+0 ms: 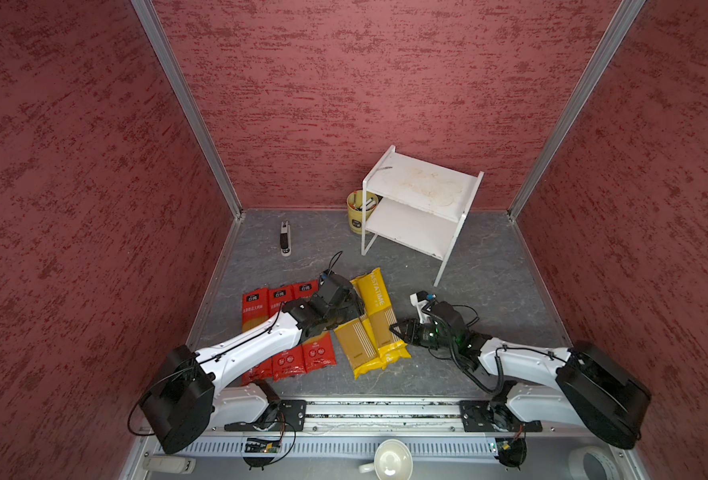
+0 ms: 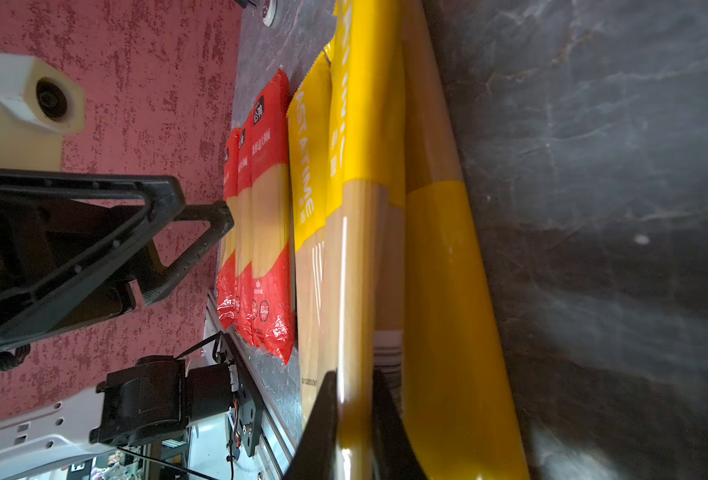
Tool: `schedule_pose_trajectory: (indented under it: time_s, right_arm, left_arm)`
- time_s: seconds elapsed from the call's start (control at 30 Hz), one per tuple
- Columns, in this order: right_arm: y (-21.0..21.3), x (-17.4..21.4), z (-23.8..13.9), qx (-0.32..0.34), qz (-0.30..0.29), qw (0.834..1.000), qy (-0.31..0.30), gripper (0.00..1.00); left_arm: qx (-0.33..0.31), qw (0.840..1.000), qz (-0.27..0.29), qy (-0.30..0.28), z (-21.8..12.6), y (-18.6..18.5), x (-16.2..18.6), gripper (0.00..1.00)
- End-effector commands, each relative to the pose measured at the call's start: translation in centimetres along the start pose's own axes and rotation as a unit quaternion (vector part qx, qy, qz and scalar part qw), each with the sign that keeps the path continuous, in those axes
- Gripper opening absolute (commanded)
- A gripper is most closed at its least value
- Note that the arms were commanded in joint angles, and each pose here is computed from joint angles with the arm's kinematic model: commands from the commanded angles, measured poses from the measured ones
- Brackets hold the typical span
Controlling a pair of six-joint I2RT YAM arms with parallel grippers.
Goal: Place and organize the pasta boxes and bags onto the shelf
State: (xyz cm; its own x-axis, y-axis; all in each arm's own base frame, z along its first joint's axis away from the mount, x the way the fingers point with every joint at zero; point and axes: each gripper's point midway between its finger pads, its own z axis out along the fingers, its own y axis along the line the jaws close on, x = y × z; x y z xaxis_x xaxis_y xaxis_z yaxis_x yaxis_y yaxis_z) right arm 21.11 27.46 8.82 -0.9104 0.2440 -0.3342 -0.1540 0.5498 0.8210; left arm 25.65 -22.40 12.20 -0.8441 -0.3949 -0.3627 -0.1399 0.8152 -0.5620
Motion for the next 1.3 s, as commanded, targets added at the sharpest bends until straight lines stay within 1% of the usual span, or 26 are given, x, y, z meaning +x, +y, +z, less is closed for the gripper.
schedule_pose_trajectory:
  time_s: [0.0,0.17,0.27,0.4,0.5,0.67,0.83,0.9,0.97,1.13,1.27]
  right_arm:
    - [5.8,-3.1,-1.0,-0.102,-0.039,0.992,-0.063,0.0]
    - [6.2,-2.9,-1.5,-0.128,-0.027,0.989,-0.069,0.0]
    - [6.1,-2.9,-1.8,-0.124,-0.026,0.989,-0.076,0.0]
    - [6.3,-3.3,-2.2,-0.121,-0.023,0.989,-0.085,0.0]
    - [6.9,-3.6,-2.6,-0.137,-0.011,0.986,-0.099,0.0]
    - [8.7,-4.4,-3.2,-0.164,-0.003,0.978,-0.127,0.0]
    - [10.2,-4.6,-3.3,-0.182,0.014,0.971,-0.155,0.0]
    - [11.3,-4.6,-3.3,-0.19,0.013,0.968,-0.161,0.0]
    - [12.4,-4.6,-3.3,-0.193,0.006,0.966,-0.169,0.0]
    - [14.1,-4.5,-3.8,-0.205,0.004,0.96,-0.193,0.0]
    - [15.3,-4.1,-4.2,-0.218,-0.003,0.956,-0.194,0.0]
  left_arm:
    - [0.016,0.999,-0.016,-0.027,-1.3,-0.8,-1.2,0.68]
    - [0.026,0.999,-0.018,-0.041,-2.3,-1.4,-1.9,0.69]
    - [0.031,0.999,-0.014,-0.041,-2.5,-1.8,-2.2,0.7]
    - [0.047,0.998,-0.014,-0.037,-2.5,-2.6,-2.1,0.74]
    - [0.066,0.997,-0.012,-0.036,-3.1,-3.3,-2.3,0.76]
    - [0.115,0.993,-0.02,-0.034,-4.1,-4.1,-3.2,0.8]
    - [0.143,0.989,0.004,-0.034,-6.0,-5.0,-3.6,0.86]
    - [0.15,0.988,0.005,-0.035,-6.7,-4.8,-3.8,0.9]
    - [0.158,0.987,0.001,-0.035,-7.4,-4.3,-4.0,0.91]
    - [0.191,0.98,-0.033,-0.045,-9.3,-2.6,-5.1,0.92]
    - [0.21,0.976,-0.032,-0.045,-10.4,-2.7,-5.5,0.92]
